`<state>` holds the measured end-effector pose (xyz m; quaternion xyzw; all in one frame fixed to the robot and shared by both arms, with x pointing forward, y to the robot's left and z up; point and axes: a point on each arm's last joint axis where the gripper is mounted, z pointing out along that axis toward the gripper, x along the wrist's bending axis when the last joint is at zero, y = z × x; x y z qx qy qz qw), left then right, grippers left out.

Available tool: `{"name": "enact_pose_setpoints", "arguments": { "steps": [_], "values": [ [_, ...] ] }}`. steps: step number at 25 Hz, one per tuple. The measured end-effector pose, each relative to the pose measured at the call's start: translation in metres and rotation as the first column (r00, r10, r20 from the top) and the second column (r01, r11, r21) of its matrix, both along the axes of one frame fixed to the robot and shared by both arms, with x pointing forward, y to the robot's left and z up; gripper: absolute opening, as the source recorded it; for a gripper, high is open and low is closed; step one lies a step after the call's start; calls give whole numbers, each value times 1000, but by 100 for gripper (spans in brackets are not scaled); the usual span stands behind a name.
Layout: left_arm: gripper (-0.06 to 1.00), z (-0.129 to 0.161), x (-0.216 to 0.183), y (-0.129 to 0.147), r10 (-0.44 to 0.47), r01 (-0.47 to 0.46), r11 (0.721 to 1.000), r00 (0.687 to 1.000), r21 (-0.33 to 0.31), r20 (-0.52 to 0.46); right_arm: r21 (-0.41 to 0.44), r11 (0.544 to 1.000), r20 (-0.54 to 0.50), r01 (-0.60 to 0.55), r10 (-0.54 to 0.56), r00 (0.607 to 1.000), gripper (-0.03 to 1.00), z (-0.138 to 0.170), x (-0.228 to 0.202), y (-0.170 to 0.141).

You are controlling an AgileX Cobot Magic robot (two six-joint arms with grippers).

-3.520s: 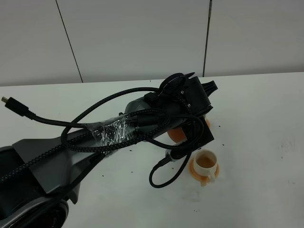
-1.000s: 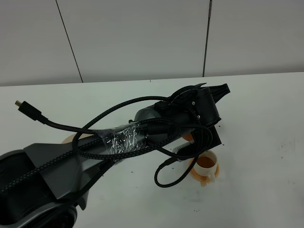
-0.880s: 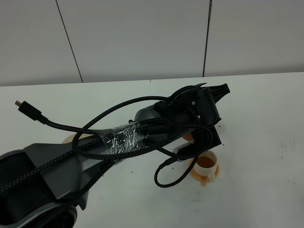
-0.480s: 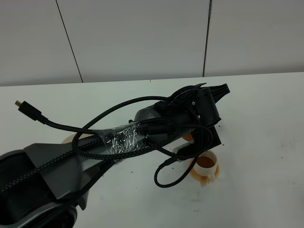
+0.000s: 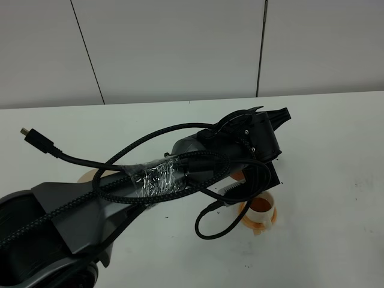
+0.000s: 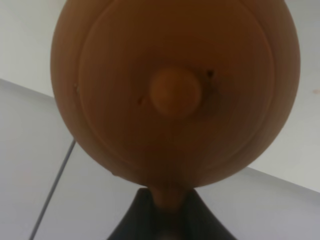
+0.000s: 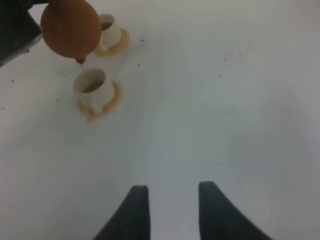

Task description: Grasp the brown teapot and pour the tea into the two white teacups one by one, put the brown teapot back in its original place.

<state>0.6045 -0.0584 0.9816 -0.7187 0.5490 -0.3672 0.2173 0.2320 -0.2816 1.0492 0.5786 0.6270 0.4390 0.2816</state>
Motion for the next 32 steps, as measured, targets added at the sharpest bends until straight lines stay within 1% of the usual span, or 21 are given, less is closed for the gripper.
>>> {"name": "enact_pose_setpoints", "arguments": {
  "steps": [32],
  "values": [
    [17, 0, -4, -3, -6, 6, 1000, 1000, 4, -1, 0, 1000, 3, 0, 0, 1000, 24, 0, 0, 0]
  ]
}}
